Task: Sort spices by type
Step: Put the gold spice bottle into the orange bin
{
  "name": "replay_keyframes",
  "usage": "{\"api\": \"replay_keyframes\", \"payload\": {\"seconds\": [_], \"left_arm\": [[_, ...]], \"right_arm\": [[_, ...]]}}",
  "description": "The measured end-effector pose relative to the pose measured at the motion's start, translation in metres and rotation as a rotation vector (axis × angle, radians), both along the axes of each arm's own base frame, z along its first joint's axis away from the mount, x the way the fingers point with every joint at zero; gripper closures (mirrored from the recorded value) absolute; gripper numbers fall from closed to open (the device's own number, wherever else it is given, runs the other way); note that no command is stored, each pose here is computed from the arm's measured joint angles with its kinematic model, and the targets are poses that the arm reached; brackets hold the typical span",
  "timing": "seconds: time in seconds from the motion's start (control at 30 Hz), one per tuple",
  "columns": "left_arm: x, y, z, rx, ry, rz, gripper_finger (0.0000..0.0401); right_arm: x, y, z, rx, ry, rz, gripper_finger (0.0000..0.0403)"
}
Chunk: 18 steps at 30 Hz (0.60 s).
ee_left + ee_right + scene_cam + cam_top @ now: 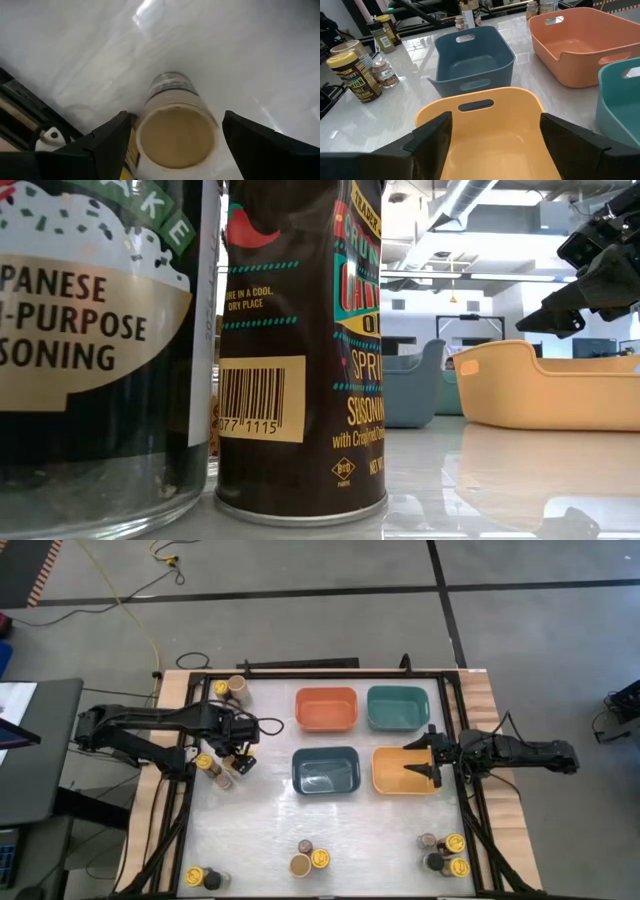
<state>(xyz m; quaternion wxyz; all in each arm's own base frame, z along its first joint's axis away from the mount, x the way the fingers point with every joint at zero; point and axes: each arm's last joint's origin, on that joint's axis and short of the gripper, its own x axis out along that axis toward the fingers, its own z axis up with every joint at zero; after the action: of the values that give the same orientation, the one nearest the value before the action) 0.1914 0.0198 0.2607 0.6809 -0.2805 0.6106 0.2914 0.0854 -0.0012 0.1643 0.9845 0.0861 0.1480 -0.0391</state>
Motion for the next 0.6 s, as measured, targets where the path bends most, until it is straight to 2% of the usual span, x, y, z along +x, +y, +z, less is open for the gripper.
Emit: {"api": "replay_keyframes", "payload": {"seconds": [0.23,0.6], "left_arm": [[-0.006,0.000,-0.015,-0.022,0.056,-0.032,0.0099],[-0.008,-0.001,-0.017,-0.061,0.070,-0.054,0.0099]], "right_arm": [[0.000,0.000,0.000,0.000,0.000,0.000,0.0074],[0.000,0.000,0.000,0.000,0.000,0.000,0.0074]]}}
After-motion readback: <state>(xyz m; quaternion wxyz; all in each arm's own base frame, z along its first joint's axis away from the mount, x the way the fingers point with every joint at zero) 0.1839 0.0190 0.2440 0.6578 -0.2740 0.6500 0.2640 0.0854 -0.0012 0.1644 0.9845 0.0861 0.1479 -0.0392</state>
